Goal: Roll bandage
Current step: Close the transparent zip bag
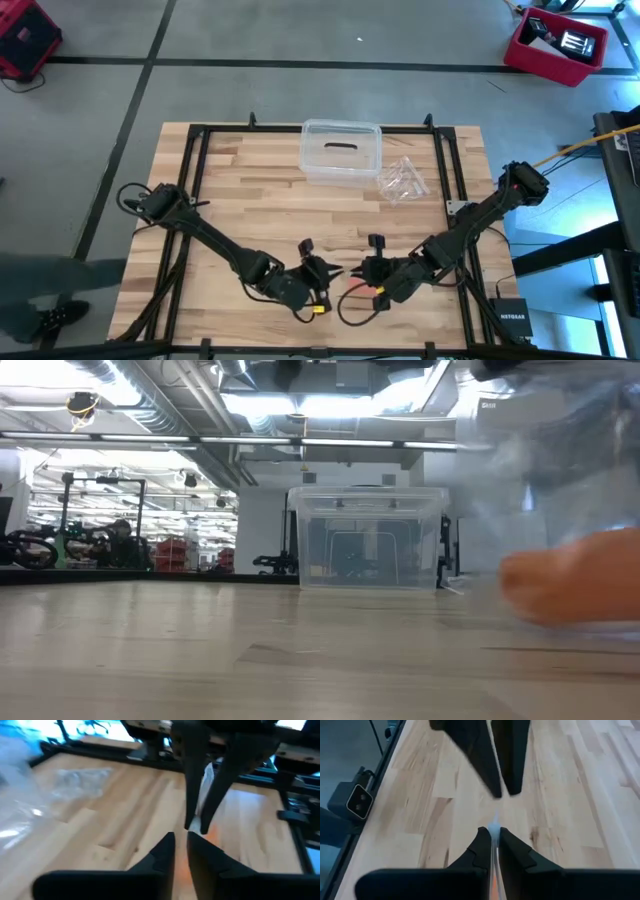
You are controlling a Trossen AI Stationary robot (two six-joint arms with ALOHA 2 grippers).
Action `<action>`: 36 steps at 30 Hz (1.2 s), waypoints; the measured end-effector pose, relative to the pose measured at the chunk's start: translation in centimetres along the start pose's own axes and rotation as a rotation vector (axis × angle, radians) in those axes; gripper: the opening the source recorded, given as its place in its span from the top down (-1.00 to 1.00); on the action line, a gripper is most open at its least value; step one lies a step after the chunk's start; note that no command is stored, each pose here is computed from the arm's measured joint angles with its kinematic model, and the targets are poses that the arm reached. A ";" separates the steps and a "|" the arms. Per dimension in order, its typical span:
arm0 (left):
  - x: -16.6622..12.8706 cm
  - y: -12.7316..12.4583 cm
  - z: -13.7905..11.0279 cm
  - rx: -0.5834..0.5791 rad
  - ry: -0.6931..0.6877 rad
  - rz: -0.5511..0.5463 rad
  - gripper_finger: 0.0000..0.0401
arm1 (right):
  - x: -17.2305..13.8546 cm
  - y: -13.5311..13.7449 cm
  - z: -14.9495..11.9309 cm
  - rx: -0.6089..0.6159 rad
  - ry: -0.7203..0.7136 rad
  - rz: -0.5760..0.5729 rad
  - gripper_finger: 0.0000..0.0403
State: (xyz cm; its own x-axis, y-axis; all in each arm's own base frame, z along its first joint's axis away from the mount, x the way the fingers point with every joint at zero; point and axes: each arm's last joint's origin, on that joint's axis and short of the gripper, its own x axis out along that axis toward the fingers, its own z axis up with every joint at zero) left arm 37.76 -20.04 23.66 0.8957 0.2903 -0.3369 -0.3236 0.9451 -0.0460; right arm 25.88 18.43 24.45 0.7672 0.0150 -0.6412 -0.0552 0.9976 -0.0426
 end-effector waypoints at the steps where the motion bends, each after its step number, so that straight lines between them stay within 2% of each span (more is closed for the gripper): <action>1: 0.2 0.2 0.0 -0.002 0.013 -0.020 0.74 | 0.0 0.0 0.0 -0.003 0.000 0.000 0.88; 6: 1.2 0.7 0.3 -0.012 0.058 -0.122 0.49 | 0.0 0.0 0.0 -0.010 -0.001 0.000 0.87; 11: 2.0 0.8 -0.4 0.040 0.078 -0.136 0.43 | 0.0 0.0 0.0 -0.013 -0.002 -0.001 0.87; 23: 2.1 0.6 -0.1 0.041 0.047 -0.164 0.85 | -0.1 0.0 0.1 -0.010 -0.012 -0.009 0.87; 29: 2.2 0.7 -0.1 0.033 0.031 -0.117 0.98 | -0.1 -0.1 0.1 -0.003 -0.013 -0.017 0.87; 36: 1.8 1.2 -0.1 -0.052 -0.055 0.127 1.00 | -0.1 -0.5 0.2 0.082 -0.047 -0.114 0.87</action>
State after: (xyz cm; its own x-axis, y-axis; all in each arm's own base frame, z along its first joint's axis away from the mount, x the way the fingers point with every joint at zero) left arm 39.00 -18.43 22.86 0.8613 0.4161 -0.2915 -0.4494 0.8916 -0.0552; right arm 25.95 17.96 24.67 0.7949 -0.0976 -0.5988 0.0852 0.9952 -0.0491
